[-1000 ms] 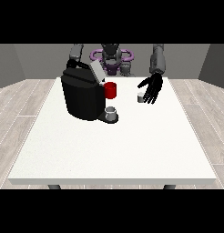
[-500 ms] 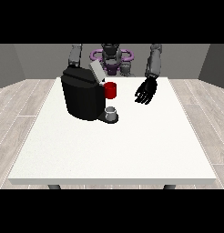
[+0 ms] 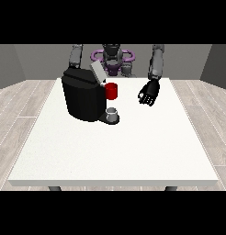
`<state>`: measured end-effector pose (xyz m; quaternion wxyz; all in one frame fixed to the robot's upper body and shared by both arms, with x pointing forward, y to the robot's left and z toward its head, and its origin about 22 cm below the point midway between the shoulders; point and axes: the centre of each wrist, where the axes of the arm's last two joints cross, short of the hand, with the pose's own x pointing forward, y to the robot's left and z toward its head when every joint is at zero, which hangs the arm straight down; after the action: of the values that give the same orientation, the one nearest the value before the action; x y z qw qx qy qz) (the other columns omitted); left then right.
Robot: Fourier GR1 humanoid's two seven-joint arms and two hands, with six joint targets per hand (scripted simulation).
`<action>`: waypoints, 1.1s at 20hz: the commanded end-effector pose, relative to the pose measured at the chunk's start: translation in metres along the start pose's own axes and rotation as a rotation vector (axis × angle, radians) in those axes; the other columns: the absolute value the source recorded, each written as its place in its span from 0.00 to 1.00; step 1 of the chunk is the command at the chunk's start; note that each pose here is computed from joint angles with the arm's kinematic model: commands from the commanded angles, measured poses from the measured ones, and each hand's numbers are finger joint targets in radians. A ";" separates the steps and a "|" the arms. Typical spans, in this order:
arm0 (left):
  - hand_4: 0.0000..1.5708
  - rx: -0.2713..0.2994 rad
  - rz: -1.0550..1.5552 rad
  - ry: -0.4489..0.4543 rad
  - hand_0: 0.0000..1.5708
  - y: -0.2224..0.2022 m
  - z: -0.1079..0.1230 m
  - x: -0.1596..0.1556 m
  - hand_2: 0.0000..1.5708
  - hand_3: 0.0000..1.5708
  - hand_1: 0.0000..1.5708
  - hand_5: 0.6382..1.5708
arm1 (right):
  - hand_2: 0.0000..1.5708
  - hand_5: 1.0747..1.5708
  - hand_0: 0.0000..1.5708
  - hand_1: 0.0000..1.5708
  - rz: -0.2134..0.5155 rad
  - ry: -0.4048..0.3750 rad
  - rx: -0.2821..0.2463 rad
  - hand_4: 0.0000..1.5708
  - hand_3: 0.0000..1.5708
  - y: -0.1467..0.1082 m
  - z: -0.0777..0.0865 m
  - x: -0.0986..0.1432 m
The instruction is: Insert the coffee pod into the coffee machine and close the lid
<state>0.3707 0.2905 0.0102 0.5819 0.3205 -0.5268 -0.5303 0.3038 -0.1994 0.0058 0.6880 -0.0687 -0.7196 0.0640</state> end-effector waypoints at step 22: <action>0.34 -0.128 0.132 -0.232 0.90 0.057 -0.038 0.079 0.89 0.85 0.90 1.00 | 0.00 1.00 0.00 0.00 0.092 0.223 -0.068 0.00 0.00 -0.018 0.015 -0.066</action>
<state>0.4110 0.2315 0.0633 0.5775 0.2038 -0.5751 -0.5425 0.2957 -0.2167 -0.0484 0.7486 -0.1308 -0.6474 0.0577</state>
